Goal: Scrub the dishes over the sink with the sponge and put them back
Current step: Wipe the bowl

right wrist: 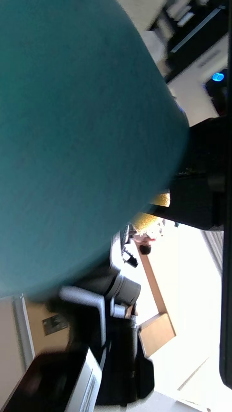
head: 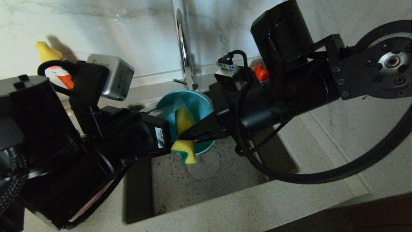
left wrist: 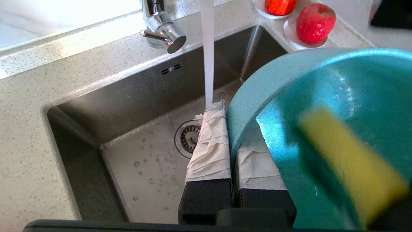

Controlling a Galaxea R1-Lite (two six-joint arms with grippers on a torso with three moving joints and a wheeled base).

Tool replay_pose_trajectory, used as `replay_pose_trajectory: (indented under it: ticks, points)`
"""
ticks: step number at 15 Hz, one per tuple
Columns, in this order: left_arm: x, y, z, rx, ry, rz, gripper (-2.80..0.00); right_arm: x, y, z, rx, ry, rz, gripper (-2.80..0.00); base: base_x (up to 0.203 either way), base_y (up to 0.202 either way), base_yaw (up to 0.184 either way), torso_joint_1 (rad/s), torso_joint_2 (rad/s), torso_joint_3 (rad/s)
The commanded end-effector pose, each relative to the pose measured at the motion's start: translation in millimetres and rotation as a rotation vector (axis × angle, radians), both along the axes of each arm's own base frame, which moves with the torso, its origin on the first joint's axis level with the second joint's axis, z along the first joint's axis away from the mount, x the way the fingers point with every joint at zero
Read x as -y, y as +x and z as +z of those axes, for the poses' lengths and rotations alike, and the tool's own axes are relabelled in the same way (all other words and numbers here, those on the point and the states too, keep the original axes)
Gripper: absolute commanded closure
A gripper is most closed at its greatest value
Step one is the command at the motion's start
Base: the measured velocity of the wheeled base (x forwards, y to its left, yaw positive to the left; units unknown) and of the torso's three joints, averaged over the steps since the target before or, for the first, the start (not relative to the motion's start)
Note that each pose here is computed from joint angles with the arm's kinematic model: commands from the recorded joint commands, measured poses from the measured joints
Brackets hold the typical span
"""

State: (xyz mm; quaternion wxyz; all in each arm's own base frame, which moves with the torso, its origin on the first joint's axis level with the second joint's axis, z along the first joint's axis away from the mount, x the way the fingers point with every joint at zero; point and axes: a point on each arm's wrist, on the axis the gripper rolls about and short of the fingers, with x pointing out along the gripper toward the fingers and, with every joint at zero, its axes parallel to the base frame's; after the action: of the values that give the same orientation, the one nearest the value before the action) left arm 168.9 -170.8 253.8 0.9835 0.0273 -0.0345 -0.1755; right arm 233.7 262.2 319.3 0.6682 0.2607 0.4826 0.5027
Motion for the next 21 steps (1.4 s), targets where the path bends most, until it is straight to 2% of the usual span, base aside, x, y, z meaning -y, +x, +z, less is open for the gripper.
replay_pose_trajectory:
  ticks: [1,6,17,21]
  points:
    - [-0.2,0.8,1.5,0.005,-0.006,0.012,0.00,1.2,-6.6,-1.3,-0.031,-0.023,0.014,0.00,0.000,0.000,0.000,0.000,0.00,0.000]
    - [0.0,1.6,3.9,0.010,-0.012,0.015,0.00,9.9,-9.7,-2.4,-0.063,-0.062,0.002,0.00,0.000,0.000,0.000,0.000,0.00,0.000]
    - [-2.0,-0.3,-5.9,-0.013,0.012,0.013,0.00,29.9,-0.5,19.5,0.033,0.026,-0.059,0.00,0.000,0.000,0.000,0.000,0.00,0.000]
    - [1.0,2.4,-11.9,-0.029,0.030,0.013,0.00,40.8,-15.1,35.5,0.067,0.059,-0.052,0.00,0.000,0.000,0.000,0.000,0.00,0.000]
